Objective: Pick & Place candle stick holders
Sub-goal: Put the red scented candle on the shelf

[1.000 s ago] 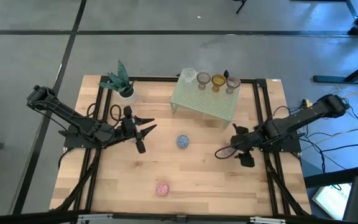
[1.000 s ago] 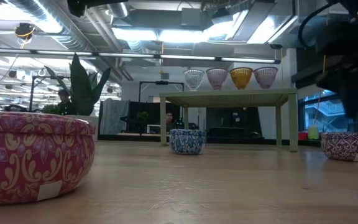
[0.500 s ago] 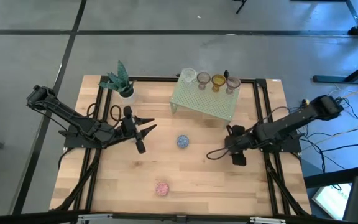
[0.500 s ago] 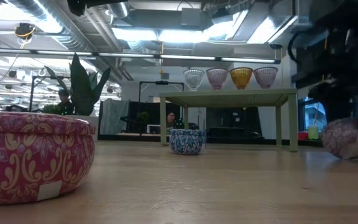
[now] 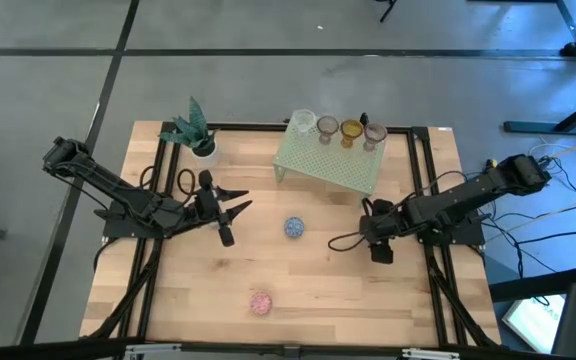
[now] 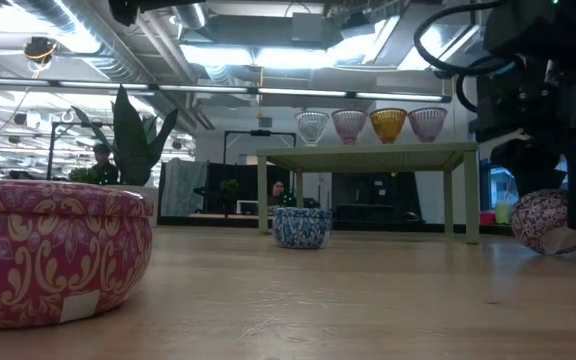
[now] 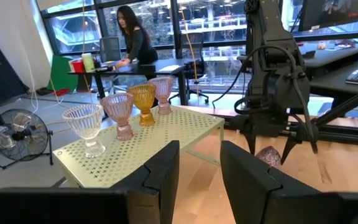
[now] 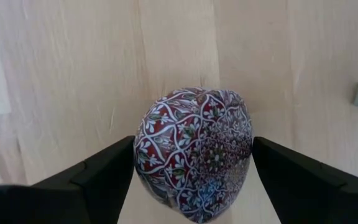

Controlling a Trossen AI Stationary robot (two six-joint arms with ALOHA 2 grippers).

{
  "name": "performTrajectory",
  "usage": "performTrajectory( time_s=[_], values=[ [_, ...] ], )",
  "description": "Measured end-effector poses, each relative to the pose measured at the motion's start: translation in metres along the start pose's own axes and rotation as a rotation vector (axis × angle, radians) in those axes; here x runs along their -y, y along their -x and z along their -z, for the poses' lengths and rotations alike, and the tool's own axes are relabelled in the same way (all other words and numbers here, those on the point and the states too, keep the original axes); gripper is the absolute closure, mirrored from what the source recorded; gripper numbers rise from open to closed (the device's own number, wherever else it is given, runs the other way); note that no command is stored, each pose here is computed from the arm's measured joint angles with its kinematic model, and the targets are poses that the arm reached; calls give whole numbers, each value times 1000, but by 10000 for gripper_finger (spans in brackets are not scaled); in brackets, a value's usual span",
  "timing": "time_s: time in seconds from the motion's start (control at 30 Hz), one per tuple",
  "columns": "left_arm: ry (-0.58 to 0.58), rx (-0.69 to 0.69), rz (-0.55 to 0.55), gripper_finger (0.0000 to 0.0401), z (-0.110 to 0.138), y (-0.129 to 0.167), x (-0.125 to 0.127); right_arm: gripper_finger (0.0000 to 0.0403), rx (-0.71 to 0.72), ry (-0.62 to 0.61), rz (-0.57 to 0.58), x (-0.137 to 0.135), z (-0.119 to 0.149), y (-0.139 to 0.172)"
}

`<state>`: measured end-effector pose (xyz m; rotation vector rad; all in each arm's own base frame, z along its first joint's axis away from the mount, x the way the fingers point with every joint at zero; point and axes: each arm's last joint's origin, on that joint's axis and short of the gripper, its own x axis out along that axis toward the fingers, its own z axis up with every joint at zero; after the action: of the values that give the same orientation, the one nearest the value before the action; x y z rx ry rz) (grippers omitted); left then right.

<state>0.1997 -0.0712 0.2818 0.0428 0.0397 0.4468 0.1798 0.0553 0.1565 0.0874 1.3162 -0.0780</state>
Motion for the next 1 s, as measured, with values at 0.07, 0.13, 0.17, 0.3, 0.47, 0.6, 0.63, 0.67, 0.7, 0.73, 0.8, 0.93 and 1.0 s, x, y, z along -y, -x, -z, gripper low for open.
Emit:
performTrajectory(
  time_s=[0.07,0.13,0.17,0.3,0.47,0.6,0.63,0.67,0.7,0.73,0.8,0.93,1.0],
  values=[
    [0,0,0,288,0,0,0,80,-7,-1,-19,-1,0,0],
    [0,0,0,288,0,0,0,80,-10,-6,-28,-1,0,0],
    [0,0,0,288,0,0,0,80,-11,-7,-30,-1,0,0],
    [0,0,0,288,0,0,0,80,-11,-6,-30,-1,0,0],
    [0,0,0,288,0,0,0,80,-4,-4,-33,-1,0,0],
    [0,0,0,288,0,0,0,80,6,-5,-38,-2,-1,0],
    [0,0,0,288,0,0,0,80,8,-5,-38,-2,-2,0],
    [0,0,0,288,0,0,0,80,10,-5,-39,-2,-2,0],
    [0,0,0,288,0,0,0,80,13,-5,-41,-2,-2,0],
    [0,0,0,288,0,0,0,80,14,-5,-41,-2,-2,0],
    [-1,0,0,288,0,0,0,83,17,-5,-42,-2,-2,0],
    [-1,0,0,288,0,0,0,109,27,-13,-46,-2,-3,1],
    [-1,0,0,288,0,0,0,126,35,-32,-48,-3,-4,1]
  ],
)
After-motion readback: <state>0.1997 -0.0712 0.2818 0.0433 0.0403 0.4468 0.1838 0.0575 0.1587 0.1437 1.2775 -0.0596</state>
